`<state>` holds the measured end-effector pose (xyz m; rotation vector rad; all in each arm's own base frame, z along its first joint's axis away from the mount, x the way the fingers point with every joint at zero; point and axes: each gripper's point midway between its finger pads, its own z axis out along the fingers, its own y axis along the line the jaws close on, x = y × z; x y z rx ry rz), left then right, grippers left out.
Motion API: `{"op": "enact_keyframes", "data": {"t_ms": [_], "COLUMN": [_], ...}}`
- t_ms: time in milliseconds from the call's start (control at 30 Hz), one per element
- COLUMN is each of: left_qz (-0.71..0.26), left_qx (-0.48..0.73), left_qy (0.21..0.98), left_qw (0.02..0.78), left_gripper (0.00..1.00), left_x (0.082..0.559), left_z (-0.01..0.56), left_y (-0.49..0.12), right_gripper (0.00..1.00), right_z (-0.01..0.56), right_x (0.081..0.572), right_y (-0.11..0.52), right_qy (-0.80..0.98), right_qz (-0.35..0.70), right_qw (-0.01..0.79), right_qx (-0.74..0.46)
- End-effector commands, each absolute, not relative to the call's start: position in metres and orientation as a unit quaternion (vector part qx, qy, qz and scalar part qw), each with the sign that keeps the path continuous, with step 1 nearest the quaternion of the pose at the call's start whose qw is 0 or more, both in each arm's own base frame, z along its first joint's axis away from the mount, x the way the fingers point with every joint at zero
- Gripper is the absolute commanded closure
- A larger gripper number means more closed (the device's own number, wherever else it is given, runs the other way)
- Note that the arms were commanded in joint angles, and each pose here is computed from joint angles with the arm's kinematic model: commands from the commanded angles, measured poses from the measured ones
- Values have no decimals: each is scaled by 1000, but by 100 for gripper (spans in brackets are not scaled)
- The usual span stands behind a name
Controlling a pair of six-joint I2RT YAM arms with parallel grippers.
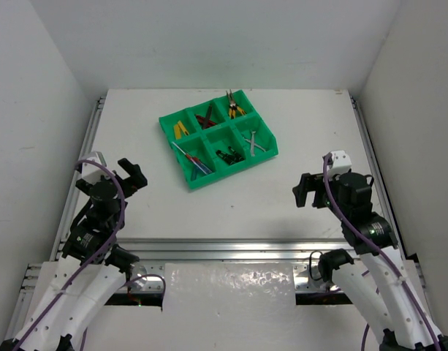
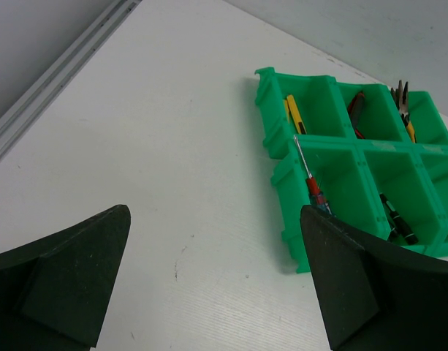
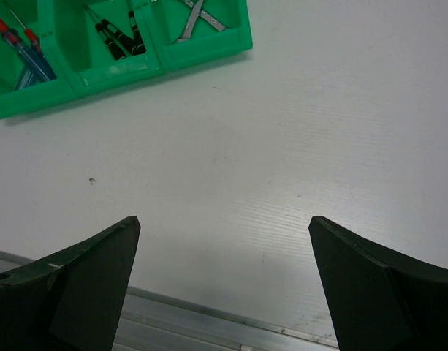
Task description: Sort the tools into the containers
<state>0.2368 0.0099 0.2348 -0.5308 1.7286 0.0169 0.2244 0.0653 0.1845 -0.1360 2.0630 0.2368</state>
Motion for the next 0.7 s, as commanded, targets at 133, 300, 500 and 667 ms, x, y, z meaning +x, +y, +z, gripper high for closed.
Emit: {"op": "enact_keyframes", "data": {"t_ms": [133, 300, 500, 667], "left_qz": [2, 0, 1, 1], "left_qx": [-238, -230, -229, -227], "left_qy": [740, 743, 743, 743], "left_qw": [629, 628, 629, 629], "left_gripper": [0, 0, 0, 0], "left_x": [240, 241, 241, 240], "left_z": [242, 242, 242, 243], "left_y": [11, 9, 9, 9], "right_gripper": [1, 1, 1, 1], "right_z": [193, 193, 195, 191], "right_x": [233, 234, 235, 235], "right_y": [69, 65, 64, 63], "right_qy": [847, 849, 847, 853], "right_qz": [103, 94, 91, 88], "right_qw": [518, 518, 521, 513], "right_qx": [-54, -49, -44, -42]}}
